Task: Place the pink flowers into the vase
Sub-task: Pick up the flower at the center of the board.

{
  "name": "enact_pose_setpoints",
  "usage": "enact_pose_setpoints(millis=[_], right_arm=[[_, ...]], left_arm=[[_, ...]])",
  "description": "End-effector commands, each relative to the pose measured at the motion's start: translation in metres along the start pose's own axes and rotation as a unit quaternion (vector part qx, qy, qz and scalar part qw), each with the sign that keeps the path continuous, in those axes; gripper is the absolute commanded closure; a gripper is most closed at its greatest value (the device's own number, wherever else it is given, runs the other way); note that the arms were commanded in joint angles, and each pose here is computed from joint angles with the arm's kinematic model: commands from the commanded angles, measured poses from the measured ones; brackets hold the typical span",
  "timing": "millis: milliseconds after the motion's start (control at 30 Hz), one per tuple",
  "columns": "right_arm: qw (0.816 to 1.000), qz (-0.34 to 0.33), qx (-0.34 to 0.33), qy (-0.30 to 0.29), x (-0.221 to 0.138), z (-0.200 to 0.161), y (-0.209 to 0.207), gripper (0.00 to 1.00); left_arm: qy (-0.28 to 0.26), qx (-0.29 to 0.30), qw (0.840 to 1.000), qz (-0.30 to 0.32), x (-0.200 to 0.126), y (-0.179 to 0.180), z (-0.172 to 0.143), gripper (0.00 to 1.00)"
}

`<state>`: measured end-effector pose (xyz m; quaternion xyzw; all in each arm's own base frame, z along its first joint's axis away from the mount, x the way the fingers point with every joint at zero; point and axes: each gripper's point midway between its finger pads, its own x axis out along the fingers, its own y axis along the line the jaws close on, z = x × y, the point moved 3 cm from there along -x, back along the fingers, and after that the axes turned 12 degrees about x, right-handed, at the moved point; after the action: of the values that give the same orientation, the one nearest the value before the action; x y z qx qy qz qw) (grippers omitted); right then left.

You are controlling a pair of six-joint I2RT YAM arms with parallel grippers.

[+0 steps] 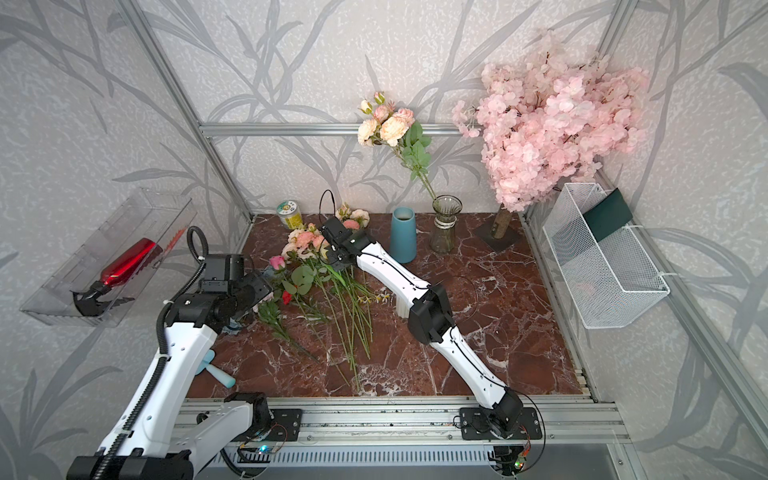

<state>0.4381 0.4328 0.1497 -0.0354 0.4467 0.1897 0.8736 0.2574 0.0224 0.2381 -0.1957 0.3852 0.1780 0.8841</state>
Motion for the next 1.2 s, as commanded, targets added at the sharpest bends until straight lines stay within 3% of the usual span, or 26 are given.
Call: enact_pose_setpoints(millis=[0,1167], right_arm=[[0.999,-0.037,0.005,0.019,0.011,-0.013,-0.011,0.74],[0.997,-0.023,0.029,0.063,0.046,-0.047,-0.004,0.78]], left_arm=[[0.001,0.002,1.0,0.008,0.0,0.005,-0.003,0.3],[-0.011,0.004,1.0,0.016,-0.007,0.011,-0.001,0.3]])
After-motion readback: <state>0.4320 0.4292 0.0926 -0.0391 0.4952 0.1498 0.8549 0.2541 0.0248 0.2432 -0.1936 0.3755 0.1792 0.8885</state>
